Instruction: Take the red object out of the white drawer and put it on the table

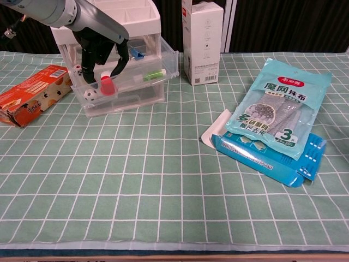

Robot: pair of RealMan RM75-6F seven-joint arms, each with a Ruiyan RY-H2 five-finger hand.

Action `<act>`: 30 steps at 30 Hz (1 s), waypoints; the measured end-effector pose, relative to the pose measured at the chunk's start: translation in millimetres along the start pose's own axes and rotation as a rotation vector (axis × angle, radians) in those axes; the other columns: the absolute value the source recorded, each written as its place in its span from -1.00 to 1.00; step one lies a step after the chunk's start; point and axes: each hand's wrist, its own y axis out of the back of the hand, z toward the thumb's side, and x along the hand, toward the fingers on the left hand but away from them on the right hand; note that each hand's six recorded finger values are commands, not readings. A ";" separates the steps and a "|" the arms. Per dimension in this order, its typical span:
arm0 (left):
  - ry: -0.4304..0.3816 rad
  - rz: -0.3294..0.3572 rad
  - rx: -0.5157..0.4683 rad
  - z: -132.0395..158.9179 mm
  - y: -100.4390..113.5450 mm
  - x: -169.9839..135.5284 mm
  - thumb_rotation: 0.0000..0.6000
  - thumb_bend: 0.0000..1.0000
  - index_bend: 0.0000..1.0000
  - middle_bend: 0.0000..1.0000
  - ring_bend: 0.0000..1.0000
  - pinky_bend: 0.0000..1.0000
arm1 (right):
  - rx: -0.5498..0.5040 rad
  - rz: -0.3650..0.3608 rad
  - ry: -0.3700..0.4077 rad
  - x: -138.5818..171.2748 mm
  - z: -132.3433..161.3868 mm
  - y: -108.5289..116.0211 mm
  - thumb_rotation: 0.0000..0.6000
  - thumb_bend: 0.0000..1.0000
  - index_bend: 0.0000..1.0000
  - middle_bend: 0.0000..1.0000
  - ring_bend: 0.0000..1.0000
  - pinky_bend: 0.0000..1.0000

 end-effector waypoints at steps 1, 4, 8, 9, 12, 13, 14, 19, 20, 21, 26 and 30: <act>0.000 0.003 0.001 0.5 0.3 0.2 1.00 -0.68 0.01 1.00 1.00 1.00 | -0.001 0.001 0.000 0.0 0.0 -0.1 1.00 -0.92 -1.00 -1.00 -1.00 -0.57; -0.001 0.013 0.000 1.7 1.4 0.9 1.00 -0.64 0.05 1.00 1.00 1.00 | -0.008 0.003 -0.002 0.1 0.1 -0.3 1.00 -0.92 -1.00 -1.00 -1.00 -0.57; -0.002 0.024 -0.002 3.0 1.5 1.3 1.00 -0.59 0.12 1.00 1.00 1.00 | -0.012 0.004 0.000 0.2 0.5 -0.1 1.00 -0.91 -1.00 -1.00 -1.00 -0.57; -0.003 0.026 -0.003 3.4 1.2 1.5 1.00 -0.58 0.14 1.00 1.00 1.00 | -0.013 0.004 0.000 0.4 0.6 -0.1 1.00 -0.91 -1.00 -1.00 -1.00 -0.57; -0.006 0.024 -0.007 4.3 -0.9 1.7 1.00 -0.55 0.15 1.00 1.00 1.00 | -0.016 0.004 0.000 0.5 0.7 0.0 1.00 -0.91 -1.00 -1.00 -1.00 -0.57; -0.006 0.023 -0.008 4.2 -1.8 1.8 1.00 -0.55 0.15 1.00 1.00 1.00 | -0.017 0.004 0.000 0.6 0.7 0.1 1.00 -0.91 -1.00 -1.00 -1.00 -0.57; -0.006 0.022 -0.008 4.2 -2.2 1.8 1.00 -0.55 0.14 1.00 1.00 1.00 | -0.017 0.004 0.000 0.6 0.7 0.2 1.00 -0.91 -1.00 -1.00 -1.00 -0.57; -0.003 0.013 -0.009 2.7 -5.6 2.5 1.00 -0.49 0.13 1.00 1.00 1.00 | -0.020 0.004 0.000 0.7 0.8 0.2 1.00 -0.91 -1.00 -1.00 -1.00 -0.57; -0.002 0.012 -0.009 2.4 -5.9 2.6 1.00 -0.47 0.12 1.00 1.00 1.00 | -0.020 0.004 0.000 0.7 0.8 0.2 1.00 -0.91 -1.00 -1.00 -1.00 -0.57; -0.001 0.012 -0.010 2.1 -5.9 2.7 1.00 -0.47 0.12 1.00 1.00 1.00 | -0.022 0.004 0.000 0.7 0.8 0.3 1.00 -0.91 -1.00 -1.00 -1.00 -0.57; 0.000 0.013 -0.014 1.7 -4.5 2.2 1.00 -0.38 0.14 1.00 1.00 1.00 | -0.023 0.004 0.001 0.8 0.8 0.4 1.00 -0.91 -1.00 -1.00 -1.00 -0.57; 0.000 0.018 -0.019 1.4 -2.4 1.5 1.00 -0.34 0.15 1.00 1.00 1.00 | -0.023 0.004 0.001 0.9 0.7 0.7 1.00 -0.91 -1.00 -1.00 -1.00 -0.57</act>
